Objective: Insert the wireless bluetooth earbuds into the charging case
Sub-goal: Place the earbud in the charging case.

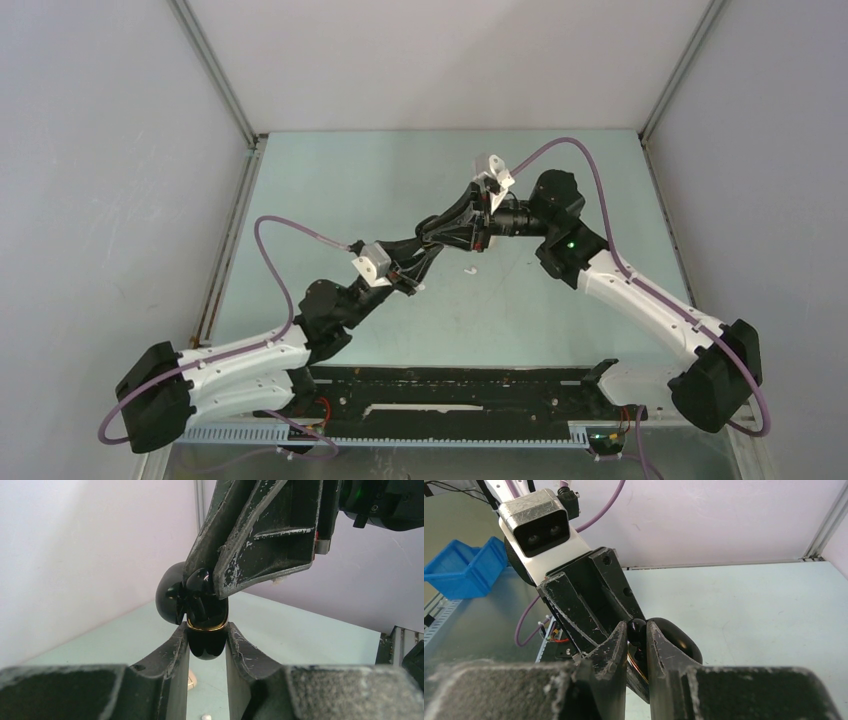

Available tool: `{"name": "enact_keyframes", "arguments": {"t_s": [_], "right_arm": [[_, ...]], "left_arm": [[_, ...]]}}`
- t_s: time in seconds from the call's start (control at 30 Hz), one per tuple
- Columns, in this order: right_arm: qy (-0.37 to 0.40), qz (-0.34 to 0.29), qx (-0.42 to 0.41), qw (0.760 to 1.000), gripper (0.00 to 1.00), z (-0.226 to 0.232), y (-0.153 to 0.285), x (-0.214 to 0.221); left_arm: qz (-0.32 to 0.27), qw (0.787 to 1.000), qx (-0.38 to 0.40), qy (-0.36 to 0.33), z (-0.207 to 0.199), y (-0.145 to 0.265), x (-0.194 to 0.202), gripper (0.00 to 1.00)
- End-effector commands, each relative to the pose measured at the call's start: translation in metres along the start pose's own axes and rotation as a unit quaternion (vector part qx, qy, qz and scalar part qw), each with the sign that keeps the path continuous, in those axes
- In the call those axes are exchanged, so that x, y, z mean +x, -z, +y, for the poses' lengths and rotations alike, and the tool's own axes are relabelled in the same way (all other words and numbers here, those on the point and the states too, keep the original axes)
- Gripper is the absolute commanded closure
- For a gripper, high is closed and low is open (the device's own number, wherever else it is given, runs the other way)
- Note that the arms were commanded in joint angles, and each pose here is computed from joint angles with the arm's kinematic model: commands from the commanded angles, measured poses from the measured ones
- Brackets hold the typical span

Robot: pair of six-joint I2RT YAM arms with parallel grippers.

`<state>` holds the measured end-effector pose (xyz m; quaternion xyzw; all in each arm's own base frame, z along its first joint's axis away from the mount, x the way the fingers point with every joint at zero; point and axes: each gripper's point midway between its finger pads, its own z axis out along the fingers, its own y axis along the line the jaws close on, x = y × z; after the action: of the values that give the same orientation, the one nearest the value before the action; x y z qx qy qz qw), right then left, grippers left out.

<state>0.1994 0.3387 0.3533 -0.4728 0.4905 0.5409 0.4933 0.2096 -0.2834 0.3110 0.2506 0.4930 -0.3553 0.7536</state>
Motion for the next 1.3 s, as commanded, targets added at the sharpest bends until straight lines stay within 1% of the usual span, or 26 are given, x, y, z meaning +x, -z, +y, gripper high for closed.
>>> {"name": "enact_keyframes", "arguments": {"t_s": [0.0,0.1,0.3,0.43,0.57,0.73,0.87,1.0,1.27], "right_arm": [[-0.026,0.005,0.016,1.000,1.00,-0.006,-0.006,0.012],[-0.034,0.005,0.036,0.999,1.00,-0.012,-0.006,0.013],[-0.037,-0.010,0.052,0.998,1.00,-0.018,-0.004,0.005],[-0.043,-0.002,0.069,0.997,1.00,-0.025,-0.002,0.010],[-0.030,0.000,0.053,0.998,1.00,-0.018,-0.005,0.011],[-0.020,0.003,0.053,0.998,1.00,-0.017,-0.007,0.012],[-0.007,-0.001,0.054,0.999,1.00,-0.018,-0.007,0.008],[0.012,0.026,0.062,0.998,1.00,-0.021,-0.005,0.015],[0.026,0.064,0.075,0.995,1.00,-0.021,0.000,0.028]], "left_arm": [[-0.074,0.997,-0.017,0.016,0.005,-0.005,-0.039,1.00],[-0.076,0.996,-0.029,0.020,0.008,-0.004,-0.038,1.00],[-0.081,0.995,-0.053,0.032,0.016,-0.002,-0.038,1.00],[-0.090,0.993,-0.072,0.035,0.023,0.001,-0.042,1.00],[-0.077,0.993,-0.086,0.035,0.027,-0.001,-0.039,1.00],[-0.060,0.994,-0.083,0.033,0.026,-0.004,-0.032,1.00],[-0.029,0.997,-0.071,0.018,0.022,-0.010,-0.022,1.00],[0.010,0.998,-0.065,-0.013,0.021,-0.012,-0.010,1.00],[0.025,0.996,-0.063,-0.066,0.023,-0.006,-0.012,1.00]]}}
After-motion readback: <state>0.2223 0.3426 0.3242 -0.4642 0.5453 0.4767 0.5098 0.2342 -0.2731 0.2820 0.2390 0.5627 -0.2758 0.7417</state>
